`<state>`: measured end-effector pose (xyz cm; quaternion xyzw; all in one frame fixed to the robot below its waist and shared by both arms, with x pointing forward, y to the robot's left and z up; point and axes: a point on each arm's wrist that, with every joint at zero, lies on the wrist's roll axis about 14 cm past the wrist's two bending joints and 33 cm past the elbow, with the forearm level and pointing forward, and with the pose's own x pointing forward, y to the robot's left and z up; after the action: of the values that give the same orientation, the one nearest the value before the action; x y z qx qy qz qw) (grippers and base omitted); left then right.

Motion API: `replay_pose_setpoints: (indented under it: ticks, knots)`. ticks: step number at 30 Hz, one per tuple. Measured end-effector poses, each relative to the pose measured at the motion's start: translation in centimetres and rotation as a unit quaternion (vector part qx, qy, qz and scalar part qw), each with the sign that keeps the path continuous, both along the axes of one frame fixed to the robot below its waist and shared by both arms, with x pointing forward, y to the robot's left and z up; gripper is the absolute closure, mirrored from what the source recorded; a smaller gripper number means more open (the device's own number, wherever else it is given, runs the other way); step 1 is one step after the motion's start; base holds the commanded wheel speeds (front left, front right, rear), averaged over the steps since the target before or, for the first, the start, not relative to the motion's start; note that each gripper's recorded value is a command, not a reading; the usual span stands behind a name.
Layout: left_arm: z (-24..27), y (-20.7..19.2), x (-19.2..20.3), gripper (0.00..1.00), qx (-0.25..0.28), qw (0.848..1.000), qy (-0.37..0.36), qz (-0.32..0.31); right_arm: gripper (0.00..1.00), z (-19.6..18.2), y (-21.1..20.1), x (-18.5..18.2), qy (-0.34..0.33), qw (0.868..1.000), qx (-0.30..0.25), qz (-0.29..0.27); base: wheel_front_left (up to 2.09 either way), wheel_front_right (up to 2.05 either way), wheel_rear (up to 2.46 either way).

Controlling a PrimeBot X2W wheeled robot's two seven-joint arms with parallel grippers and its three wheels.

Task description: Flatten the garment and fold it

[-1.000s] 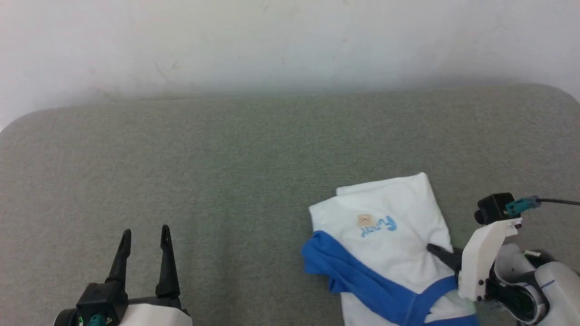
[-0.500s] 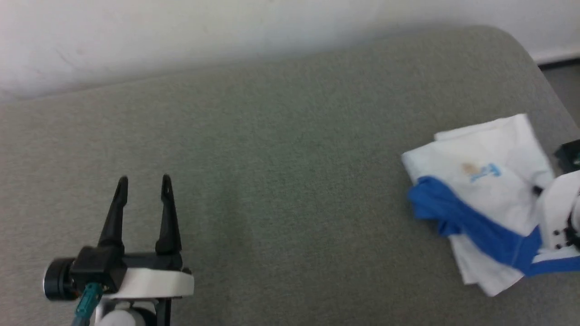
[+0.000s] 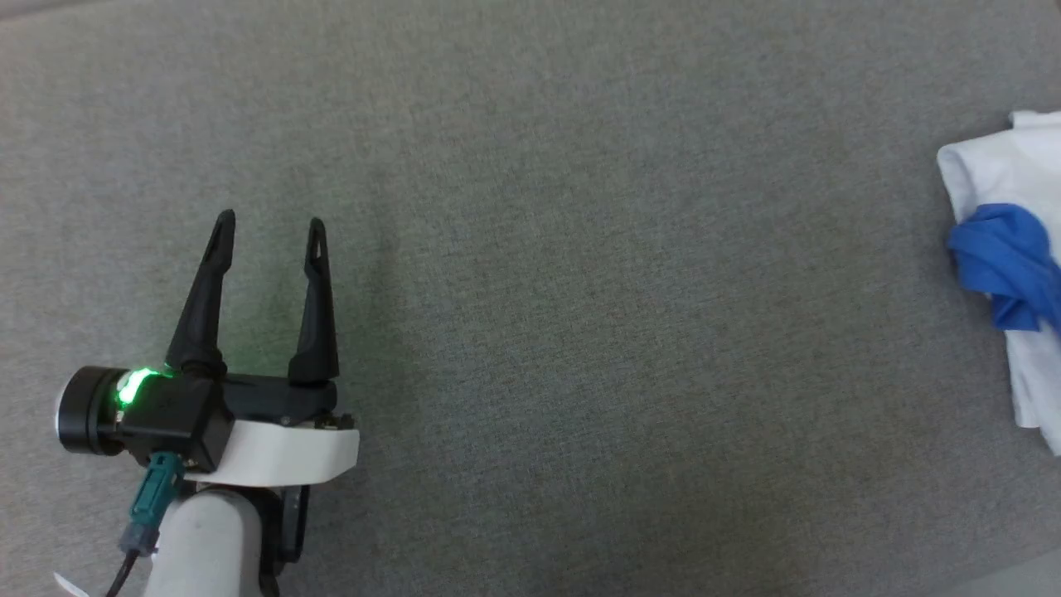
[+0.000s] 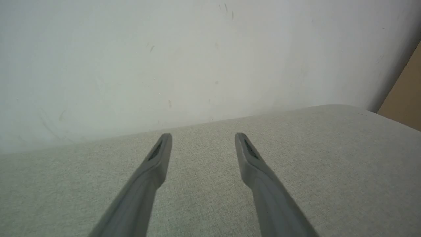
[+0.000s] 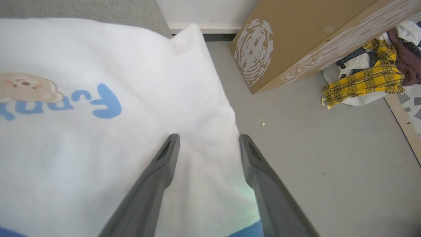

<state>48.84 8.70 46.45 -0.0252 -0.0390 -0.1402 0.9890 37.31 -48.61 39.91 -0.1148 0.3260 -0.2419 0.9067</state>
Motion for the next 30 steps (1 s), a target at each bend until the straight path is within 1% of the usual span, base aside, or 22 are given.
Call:
replay_pose_setpoints:
  ticks: [3,5,7,9,11,13,16,18,22,24,27,30]
  knots:
    - [-1.4,-0.1,0.1,0.00,-0.004,1.000,0.017,0.001,0.00,-0.3,-0.3,-0.3,-0.022,0.999,-0.023,0.007,0.00,0.00,0.00]
    - [-1.7,-0.1,0.0,0.00,-0.009,1.000,0.022,0.004,0.00,0.4,-0.9,-0.6,-0.037,0.998,-0.040,0.006,0.00,0.00,0.00]
    - [-1.7,0.0,-0.2,0.00,-0.013,1.000,0.024,0.010,0.00,1.5,-1.6,-0.8,-0.048,0.997,-0.057,0.005,0.00,0.00,0.00]
    - [-1.5,0.2,-0.6,0.00,-0.018,0.999,0.026,0.016,0.00,3.2,-1.9,-0.7,-0.068,0.995,-0.077,0.016,0.00,0.00,0.00]
    - [-1.5,0.5,-1.2,0.00,-0.023,0.999,0.032,0.024,0.00,5.3,-1.5,-0.2,-0.100,0.990,-0.098,0.035,0.00,0.00,0.00]
    - [-1.4,1.1,-2.1,0.00,-0.025,0.998,0.039,0.036,0.00,6.1,-0.2,-0.5,-0.117,0.986,-0.107,0.057,0.00,0.00,0.00]
    - [-0.8,1.9,-3.5,0.00,-0.025,0.997,0.042,0.052,0.00,5.2,3.4,-1.5,-0.132,0.983,-0.087,0.090,0.00,0.00,0.00]
    - [0.1,2.7,-4.3,0.00,-0.025,0.997,0.037,0.063,0.00,4.4,6.3,-2.0,-0.146,0.981,-0.061,0.111,0.00,0.00,0.00]
    - [1.6,4.3,-6.2,0.00,-0.018,0.996,0.026,0.085,0.00,3.8,12.2,-2.2,-0.179,0.973,-0.007,0.148,0.00,0.00,0.00]
    - [2.2,5.2,-7.1,0.00,-0.015,0.995,0.020,0.099,0.00,4.1,14.8,-2.0,-0.197,0.967,0.019,0.162,0.00,0.00,0.00]
    - [3.1,6.9,-8.2,0.00,-0.011,0.992,0.012,0.122,0.00,4.9,18.3,-0.9,-0.225,0.954,0.052,0.188,0.00,0.00,0.00]
    - [3.7,8.9,-9.1,0.00,-0.004,0.989,0.004,0.151,0.00,5.8,22.2,0.4,-0.252,0.938,0.082,0.222,0.00,0.00,0.00]
